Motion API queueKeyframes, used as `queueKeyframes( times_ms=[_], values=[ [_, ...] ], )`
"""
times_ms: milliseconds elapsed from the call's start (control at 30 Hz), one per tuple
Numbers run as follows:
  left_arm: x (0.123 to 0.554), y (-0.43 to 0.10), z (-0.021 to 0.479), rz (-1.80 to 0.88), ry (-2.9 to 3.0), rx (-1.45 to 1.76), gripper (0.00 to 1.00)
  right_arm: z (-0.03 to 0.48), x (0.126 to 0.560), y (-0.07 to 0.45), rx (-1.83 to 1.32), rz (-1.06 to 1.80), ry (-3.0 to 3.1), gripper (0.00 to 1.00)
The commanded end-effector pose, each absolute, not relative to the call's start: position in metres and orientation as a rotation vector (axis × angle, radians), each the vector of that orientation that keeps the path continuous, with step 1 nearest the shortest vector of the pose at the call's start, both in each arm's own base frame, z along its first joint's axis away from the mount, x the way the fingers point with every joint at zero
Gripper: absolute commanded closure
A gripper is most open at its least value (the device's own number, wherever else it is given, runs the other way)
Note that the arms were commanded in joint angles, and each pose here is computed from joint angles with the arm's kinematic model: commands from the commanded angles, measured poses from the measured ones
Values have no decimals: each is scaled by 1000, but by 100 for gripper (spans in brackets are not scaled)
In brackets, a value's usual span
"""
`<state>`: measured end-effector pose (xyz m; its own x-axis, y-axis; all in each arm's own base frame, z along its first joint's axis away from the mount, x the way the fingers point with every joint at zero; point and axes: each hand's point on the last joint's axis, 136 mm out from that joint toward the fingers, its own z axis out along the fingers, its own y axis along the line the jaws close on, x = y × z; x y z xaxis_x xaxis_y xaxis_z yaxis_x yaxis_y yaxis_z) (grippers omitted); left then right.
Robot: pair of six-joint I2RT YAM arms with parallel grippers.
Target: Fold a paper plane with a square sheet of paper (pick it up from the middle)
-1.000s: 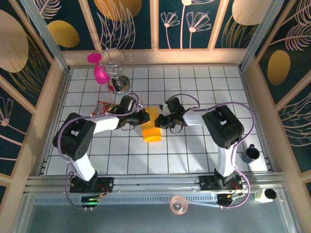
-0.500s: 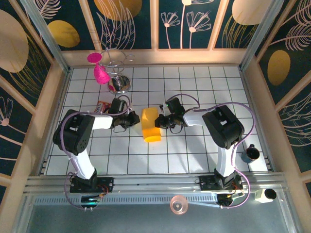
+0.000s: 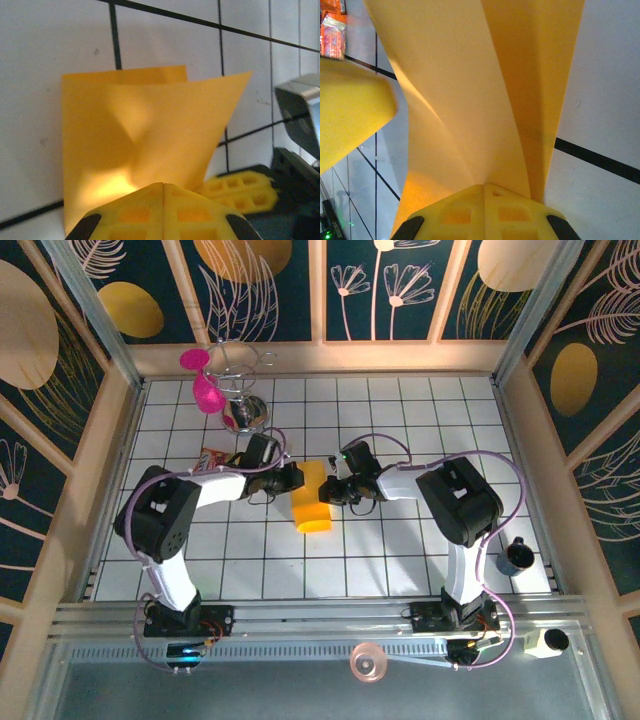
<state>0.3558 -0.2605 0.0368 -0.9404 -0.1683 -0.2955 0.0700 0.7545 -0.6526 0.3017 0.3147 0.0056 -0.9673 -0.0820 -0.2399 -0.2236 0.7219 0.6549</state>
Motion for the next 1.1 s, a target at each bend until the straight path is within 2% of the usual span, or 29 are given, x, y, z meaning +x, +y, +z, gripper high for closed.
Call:
queueKeyframes(
  times_ms=[0,400,700,867,1067],
  values=[
    [366,-257,20,-957,2645,-122,94,-99,230,212,-16,479,3198,96],
    [380,-185,-9,-762,2686,-257,94,-99,229,211,-23,473,3196,96],
    [393,-242,67,-973,2512,-67,93,-99,231,213,-24,482,3197,96],
    [400,-257,49,-1012,2545,-71,93,-98,232,214,-26,479,3191,96],
    [415,-246,22,-892,2602,-105,94,-99,231,213,-25,475,3193,96]
  ],
)
